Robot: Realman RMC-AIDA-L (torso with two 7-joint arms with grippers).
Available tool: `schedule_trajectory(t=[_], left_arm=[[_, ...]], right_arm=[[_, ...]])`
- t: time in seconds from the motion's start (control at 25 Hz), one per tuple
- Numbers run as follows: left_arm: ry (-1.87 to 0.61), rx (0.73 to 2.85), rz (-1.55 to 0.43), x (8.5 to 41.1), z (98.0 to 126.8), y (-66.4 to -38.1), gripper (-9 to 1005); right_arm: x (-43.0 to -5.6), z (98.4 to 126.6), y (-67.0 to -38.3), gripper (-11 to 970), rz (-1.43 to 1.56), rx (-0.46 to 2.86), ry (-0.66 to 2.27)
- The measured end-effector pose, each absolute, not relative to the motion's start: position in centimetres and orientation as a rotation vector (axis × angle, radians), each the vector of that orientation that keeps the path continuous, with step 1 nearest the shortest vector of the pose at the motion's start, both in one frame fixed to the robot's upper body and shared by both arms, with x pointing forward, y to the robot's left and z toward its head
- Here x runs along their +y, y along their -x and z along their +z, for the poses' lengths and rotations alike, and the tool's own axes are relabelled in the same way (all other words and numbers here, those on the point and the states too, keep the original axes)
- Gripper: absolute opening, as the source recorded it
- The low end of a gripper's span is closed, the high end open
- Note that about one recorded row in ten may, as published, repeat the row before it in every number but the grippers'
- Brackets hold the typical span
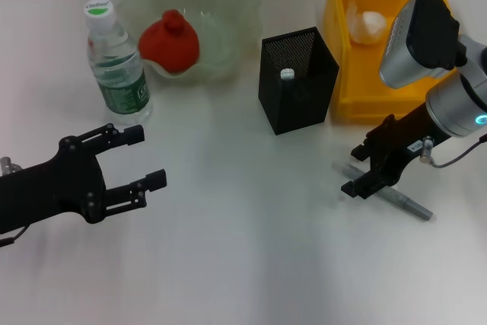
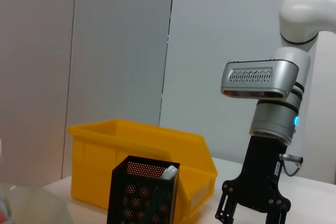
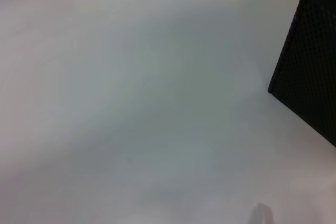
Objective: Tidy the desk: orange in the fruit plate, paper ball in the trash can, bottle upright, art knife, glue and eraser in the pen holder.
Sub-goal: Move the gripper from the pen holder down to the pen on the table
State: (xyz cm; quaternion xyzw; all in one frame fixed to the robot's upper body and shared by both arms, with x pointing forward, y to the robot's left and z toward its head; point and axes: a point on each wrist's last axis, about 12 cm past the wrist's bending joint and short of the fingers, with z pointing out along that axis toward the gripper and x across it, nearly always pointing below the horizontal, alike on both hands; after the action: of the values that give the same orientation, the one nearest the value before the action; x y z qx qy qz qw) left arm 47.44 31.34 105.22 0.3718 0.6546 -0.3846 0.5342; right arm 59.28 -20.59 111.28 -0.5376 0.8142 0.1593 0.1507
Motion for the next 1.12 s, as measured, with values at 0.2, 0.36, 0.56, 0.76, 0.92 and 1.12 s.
schedule_trajectory(t=[0.2, 0.36, 0.56, 0.76, 0.92, 1.12], left_arm=[[-0.884, 1.559, -0.915, 31.36, 105.24, -47.46, 784], [-0.883, 1.559, -0.915, 31.37, 105.24, -47.46, 784], [-0.874, 1.557, -0.915, 31.46, 105.32, -47.49, 784], [-0.867, 1.552, -0.921, 31.51, 105.4, -47.4, 784], [-0.862, 1.548, -0.92, 31.57, 105.48, -47.44, 784], [-0.862, 1.542, -0.924, 31.55, 105.55, -47.43, 784]], right_arm=[[-20.62, 111.2, -59.33, 678, 0.449, 2.336, 1.539], [-20.47, 111.01, -59.28, 486, 0.435, 2.332, 1.551], [-20.46, 110.92, -59.23, 397, 0.433, 2.336, 1.55], [-20.51, 110.88, -59.21, 316, 0.43, 2.339, 1.551], [-20.51, 110.86, -59.19, 278, 0.426, 2.34, 1.554], [-20.41, 110.91, -59.13, 154, 0.425, 2.338, 1.564]])
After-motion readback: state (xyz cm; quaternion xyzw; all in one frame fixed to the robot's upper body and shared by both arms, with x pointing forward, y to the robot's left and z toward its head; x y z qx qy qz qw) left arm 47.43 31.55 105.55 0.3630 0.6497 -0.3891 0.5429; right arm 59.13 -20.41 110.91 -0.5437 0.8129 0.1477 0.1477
